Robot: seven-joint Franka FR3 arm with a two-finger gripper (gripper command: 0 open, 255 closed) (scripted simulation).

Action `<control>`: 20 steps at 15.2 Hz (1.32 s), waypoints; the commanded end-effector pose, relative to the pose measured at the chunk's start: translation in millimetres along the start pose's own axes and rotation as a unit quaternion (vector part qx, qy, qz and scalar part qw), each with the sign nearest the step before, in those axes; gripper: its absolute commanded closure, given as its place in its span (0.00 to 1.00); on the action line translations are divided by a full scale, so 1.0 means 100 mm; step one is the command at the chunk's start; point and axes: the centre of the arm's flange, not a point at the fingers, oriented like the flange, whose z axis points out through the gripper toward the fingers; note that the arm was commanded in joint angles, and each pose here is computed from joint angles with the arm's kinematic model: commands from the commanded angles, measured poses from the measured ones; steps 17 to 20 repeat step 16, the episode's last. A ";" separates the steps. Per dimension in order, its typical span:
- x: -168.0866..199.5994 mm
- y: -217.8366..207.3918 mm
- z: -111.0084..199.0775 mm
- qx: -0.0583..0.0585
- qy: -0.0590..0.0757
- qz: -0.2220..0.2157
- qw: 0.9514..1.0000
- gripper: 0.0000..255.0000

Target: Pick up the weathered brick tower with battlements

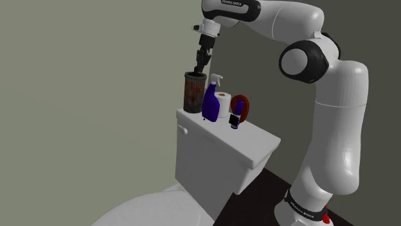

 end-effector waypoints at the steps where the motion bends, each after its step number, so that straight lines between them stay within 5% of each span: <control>1: 0.01 0.00 -0.08 0.000 0.000 0.000 1.000 1.00; 14: 0.12 0.01 -0.75 0.000 0.000 0.000 1.000 1.00; 20: 0.13 0.02 -0.76 0.000 0.000 0.000 1.000 1.00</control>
